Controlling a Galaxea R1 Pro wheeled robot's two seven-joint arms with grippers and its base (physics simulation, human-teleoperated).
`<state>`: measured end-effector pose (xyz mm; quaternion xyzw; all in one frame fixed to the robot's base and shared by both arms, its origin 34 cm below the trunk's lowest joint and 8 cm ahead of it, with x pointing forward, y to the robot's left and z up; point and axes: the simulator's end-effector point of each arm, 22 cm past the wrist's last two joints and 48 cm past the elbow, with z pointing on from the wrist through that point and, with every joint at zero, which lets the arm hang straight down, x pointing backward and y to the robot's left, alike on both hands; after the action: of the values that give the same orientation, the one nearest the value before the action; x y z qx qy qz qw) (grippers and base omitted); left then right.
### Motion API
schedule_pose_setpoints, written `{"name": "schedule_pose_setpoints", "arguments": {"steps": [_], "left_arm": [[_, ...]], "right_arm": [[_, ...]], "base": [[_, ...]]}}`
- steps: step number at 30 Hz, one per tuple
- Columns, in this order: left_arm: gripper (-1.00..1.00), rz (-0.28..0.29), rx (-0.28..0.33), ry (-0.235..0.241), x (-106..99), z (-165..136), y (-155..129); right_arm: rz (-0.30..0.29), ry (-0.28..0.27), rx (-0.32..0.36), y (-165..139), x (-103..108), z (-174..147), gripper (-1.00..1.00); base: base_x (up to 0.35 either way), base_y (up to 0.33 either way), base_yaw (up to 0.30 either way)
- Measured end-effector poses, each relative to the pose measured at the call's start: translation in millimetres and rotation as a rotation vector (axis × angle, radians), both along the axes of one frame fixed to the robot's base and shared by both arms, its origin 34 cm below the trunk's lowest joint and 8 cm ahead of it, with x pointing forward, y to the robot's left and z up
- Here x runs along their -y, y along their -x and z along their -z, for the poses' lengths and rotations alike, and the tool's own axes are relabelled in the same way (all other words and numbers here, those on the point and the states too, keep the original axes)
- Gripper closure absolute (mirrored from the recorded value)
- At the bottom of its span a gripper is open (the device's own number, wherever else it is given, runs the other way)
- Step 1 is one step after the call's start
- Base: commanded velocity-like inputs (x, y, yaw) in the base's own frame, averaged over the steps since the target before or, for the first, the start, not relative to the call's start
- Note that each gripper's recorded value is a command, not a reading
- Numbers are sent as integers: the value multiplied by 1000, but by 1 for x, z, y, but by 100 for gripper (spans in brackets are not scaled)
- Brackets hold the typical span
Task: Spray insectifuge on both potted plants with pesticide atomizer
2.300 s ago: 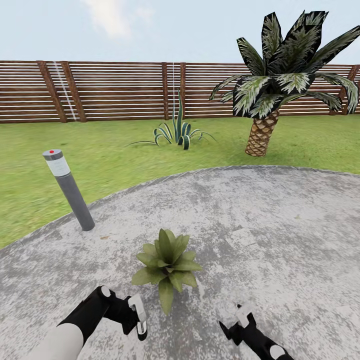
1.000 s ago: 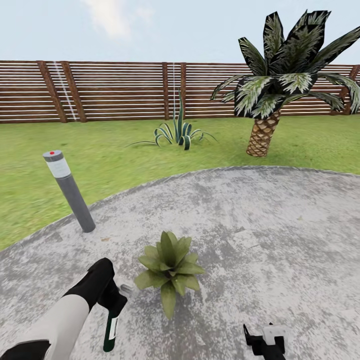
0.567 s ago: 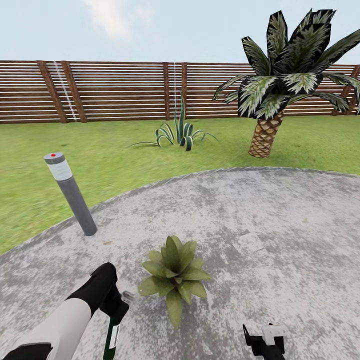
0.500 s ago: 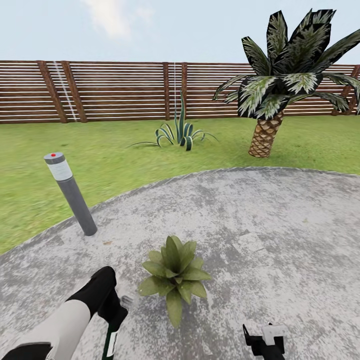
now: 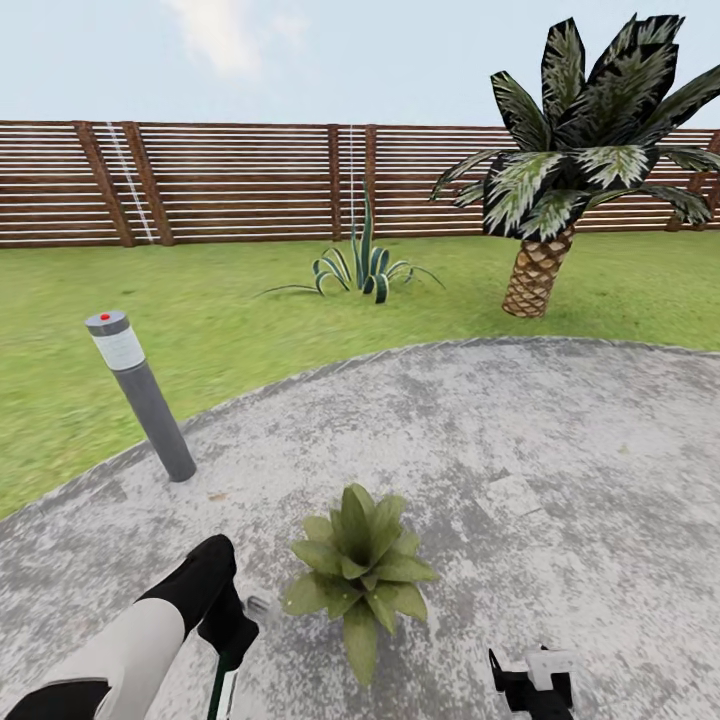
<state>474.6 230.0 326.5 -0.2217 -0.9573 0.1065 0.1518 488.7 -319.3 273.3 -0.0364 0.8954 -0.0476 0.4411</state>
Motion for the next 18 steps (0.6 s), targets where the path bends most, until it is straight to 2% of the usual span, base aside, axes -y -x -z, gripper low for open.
{"name": "schedule_pose_setpoints", "arguments": {"steps": [5,12,18], "left_arm": [[100,2,-2,-7,-1,0,0],[100,6,-10,-27,-12,4,7],[100,11,-29,-33,-16,10,20]], "right_arm": [[0,-1,1,0,-1,0,-100],[1,-3,0,0,-2,0,-100],[0,-3,-1,0,-2,1,-100]], "base": [[55,6,-3],[1,0,-213],[0,0,-39]]}}
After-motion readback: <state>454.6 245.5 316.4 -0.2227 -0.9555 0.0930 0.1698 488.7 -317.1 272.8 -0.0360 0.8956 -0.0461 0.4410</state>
